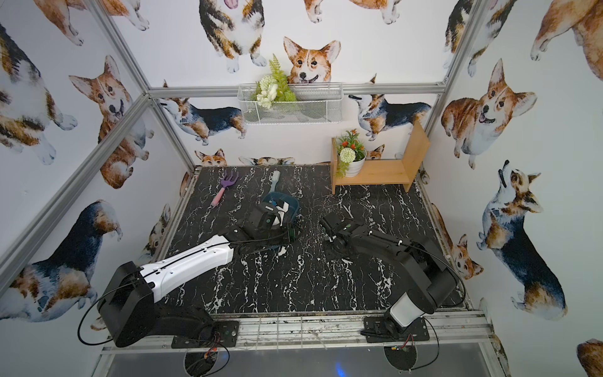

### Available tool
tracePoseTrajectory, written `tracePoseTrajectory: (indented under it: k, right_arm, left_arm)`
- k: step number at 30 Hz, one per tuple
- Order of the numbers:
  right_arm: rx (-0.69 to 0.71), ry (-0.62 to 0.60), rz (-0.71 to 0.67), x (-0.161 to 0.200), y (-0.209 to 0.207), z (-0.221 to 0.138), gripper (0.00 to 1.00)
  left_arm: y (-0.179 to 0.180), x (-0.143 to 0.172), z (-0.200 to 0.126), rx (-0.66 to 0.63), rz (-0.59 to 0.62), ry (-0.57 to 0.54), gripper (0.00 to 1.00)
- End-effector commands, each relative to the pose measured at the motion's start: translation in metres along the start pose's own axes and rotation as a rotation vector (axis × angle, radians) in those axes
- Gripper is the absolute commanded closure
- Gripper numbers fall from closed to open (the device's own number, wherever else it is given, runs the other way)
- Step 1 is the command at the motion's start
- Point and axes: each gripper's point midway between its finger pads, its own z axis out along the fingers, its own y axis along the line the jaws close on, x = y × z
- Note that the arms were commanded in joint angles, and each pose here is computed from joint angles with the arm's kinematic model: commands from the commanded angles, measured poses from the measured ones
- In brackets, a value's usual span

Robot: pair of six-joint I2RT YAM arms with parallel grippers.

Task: Put the scattered rulers into the storage box
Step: Pick up the ruler from the center of the board.

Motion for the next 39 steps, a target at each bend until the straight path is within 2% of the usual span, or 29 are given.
tracePoseTrajectory:
  k: [1, 24, 26, 33, 39]
  right_arm:
    - [0.009, 0.025, -0.008, 0.007, -0.002, 0.003, 0.56]
    - [0.037, 0.079, -0.031, 0.021, -0.005, 0.020, 0.57]
    - [0.043, 0.088, -0.032, 0.023, -0.006, 0.023, 0.60]
    - [0.032, 0.081, -0.030, 0.024, -0.005, 0.020, 0.81]
    - [0.028, 0.057, -0.031, 0.020, -0.005, 0.009, 0.89]
  left_arm:
    - [-0.004, -0.003, 0.003, 0.013, 0.001, -0.017, 0.52]
    - [-0.001, 0.001, 0.005, 0.007, 0.001, -0.009, 0.53]
    - [-0.002, 0.001, 0.005, 0.008, 0.002, -0.009, 0.53]
    - [-0.003, -0.001, 0.006, 0.009, 0.002, -0.012, 0.53]
    - [-0.004, -0.003, 0.006, 0.011, 0.003, -0.016, 0.53]
